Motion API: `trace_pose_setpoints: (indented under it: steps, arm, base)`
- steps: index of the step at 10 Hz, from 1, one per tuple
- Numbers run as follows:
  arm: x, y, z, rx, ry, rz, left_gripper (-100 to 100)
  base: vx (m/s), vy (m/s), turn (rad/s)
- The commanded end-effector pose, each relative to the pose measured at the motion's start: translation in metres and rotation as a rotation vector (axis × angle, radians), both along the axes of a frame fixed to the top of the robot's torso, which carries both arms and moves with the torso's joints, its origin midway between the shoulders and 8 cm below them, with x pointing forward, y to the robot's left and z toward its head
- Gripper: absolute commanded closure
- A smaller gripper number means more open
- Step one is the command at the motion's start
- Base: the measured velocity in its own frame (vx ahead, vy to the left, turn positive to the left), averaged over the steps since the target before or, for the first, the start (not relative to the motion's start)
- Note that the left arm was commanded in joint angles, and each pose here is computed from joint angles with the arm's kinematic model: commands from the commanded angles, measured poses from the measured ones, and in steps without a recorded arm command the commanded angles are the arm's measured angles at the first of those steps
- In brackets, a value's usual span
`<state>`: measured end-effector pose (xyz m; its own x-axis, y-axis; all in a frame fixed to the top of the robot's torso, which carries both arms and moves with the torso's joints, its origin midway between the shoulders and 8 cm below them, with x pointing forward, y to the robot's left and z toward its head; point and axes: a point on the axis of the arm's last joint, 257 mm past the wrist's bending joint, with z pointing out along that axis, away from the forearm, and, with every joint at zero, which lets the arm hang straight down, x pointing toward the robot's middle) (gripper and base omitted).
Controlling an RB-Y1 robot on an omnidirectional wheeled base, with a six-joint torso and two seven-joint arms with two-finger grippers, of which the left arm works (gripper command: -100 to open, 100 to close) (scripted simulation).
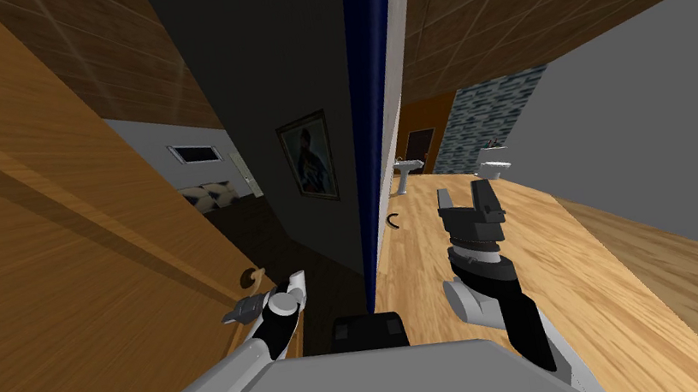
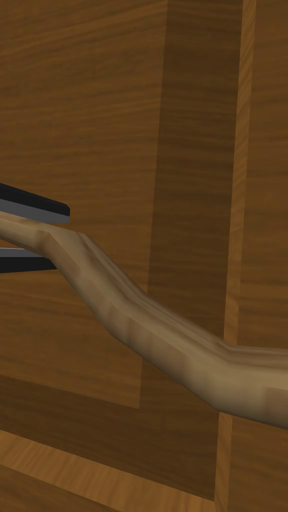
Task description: Push the door open
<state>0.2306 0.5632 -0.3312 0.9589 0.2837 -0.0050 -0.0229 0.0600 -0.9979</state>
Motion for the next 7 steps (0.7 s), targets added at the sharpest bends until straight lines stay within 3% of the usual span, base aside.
trace_pose_setpoints:
  steps: [1, 7]
  arm:
    - [-0.001, 0.002, 0.005, 0.011, -0.009, 0.02, 100]
    - [-0.013, -0.003, 0.003, 0.004, -0.008, 0.068, 100]
  base:
    - [0.005, 0.097, -0.065]
    - [0.004, 0.046, -0.042]
